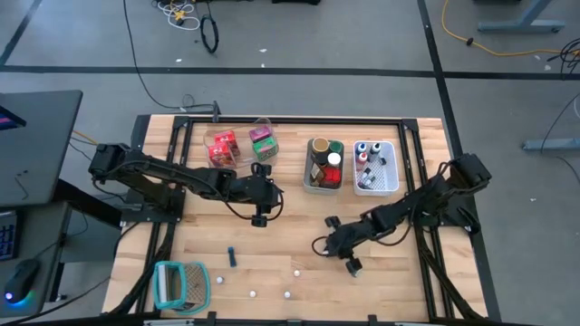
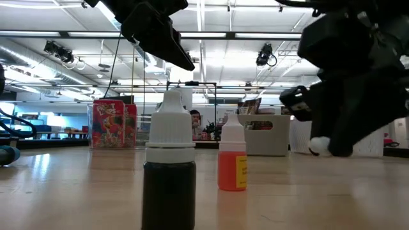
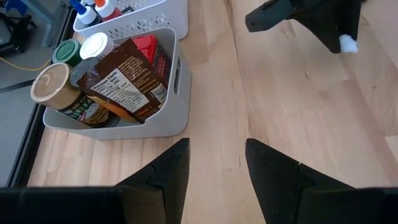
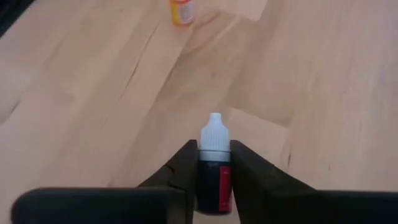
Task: Pick & Place Kitchen Items
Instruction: Put the top small pink food coloring bottle into the white bin
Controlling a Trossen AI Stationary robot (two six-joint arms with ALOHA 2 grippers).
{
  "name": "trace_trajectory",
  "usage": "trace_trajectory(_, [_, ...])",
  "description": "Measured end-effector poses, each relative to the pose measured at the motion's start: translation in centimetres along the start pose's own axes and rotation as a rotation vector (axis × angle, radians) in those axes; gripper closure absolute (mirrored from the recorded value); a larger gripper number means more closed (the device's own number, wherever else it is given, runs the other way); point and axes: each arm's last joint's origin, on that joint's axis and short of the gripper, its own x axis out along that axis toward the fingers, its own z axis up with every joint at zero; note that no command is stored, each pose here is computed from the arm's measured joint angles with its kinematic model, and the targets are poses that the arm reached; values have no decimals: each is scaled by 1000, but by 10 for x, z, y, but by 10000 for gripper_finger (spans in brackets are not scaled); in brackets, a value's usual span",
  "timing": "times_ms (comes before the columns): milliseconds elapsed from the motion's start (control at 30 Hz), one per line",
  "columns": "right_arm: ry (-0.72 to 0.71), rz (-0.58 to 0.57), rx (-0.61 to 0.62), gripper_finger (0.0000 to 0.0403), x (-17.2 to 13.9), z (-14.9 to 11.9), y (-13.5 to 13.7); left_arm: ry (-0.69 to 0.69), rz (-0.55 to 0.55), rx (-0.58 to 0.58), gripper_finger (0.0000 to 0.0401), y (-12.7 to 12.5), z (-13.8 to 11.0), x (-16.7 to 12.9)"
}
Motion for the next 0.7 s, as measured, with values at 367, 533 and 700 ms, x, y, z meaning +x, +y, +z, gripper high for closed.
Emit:
trace_trajectory(367, [-177,-247,-8,328,-75,27,-9,0,0,0,235,0,0,0])
trace_trajectory(533, [-166,-512,-18,329,-123,20,-13,0,0,0,235,0,0,0])
trace_trajectory(700, [-79,-756,118,307,-154,-1,-20,0,0,0,235,0,0,0])
